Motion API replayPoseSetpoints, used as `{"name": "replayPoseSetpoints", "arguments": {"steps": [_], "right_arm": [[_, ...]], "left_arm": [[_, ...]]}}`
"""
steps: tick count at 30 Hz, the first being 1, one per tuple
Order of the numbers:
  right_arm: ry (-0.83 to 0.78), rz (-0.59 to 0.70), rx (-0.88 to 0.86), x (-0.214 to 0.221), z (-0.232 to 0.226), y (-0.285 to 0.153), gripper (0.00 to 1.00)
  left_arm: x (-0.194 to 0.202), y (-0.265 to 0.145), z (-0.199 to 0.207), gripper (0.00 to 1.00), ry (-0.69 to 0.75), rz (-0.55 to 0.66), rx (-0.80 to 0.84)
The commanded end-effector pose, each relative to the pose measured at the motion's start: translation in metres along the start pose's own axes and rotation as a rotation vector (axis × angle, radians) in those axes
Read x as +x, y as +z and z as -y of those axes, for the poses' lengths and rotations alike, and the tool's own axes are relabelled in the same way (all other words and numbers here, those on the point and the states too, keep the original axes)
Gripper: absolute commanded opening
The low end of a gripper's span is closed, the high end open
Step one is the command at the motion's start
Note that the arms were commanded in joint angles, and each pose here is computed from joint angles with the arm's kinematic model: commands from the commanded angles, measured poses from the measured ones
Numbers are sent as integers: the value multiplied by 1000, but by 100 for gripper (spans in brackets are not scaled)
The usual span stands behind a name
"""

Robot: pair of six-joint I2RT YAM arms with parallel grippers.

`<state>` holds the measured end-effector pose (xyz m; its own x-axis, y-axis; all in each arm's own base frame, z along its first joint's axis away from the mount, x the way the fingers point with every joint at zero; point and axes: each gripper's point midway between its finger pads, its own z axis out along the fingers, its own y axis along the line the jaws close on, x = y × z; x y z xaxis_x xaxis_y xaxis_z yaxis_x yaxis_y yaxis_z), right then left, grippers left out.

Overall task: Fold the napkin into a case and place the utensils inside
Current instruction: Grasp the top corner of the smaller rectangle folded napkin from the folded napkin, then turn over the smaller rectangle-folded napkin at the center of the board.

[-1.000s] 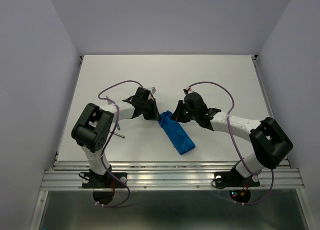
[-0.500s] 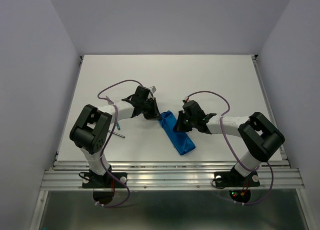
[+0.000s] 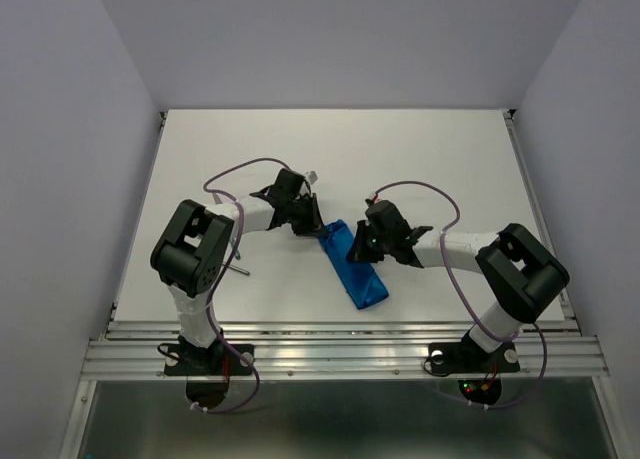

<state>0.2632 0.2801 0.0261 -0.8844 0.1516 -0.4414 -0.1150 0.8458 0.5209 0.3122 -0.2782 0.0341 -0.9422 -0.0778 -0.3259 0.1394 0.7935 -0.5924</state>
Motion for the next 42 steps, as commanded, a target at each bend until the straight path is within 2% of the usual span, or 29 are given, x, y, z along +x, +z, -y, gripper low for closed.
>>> {"name": "replayPoseSetpoints", "arguments": {"steps": [1,10,16,17,22,23,26,28,35,38,42], "right_arm": [[-28,8,26,1,6,4,8],[-46,5,89,-4,12,1,7],[-98,84,89,-31,-3,-29,10],[-144,117,123,-43,-6,-50,14],[-210,126,143,-40,-18,-66,20],[-229,136,156,-41,-20,-68,21],[-297,127,182,-31,-29,-71,33],[-346,130,210,-24,-34,-73,36],[-486,118,301,-9,-45,-62,42],[-549,105,321,1,-51,-53,48],[-596,78,361,9,-47,-41,49]], "left_arm": [[-5,5,13,1,30,-2,49],[5,17,1,1,-28,-22,-10],[-14,-10,26,4,-10,43,13],[-31,-41,40,11,16,106,-18],[-44,-60,48,18,39,144,-42],[-45,-65,48,18,40,149,-53],[-52,-77,50,19,40,170,-52],[-56,-85,51,20,45,190,-53],[-73,-116,28,20,17,275,-88],[-76,-125,14,20,-12,302,-91],[-73,-128,-1,20,-35,305,-109]]}}
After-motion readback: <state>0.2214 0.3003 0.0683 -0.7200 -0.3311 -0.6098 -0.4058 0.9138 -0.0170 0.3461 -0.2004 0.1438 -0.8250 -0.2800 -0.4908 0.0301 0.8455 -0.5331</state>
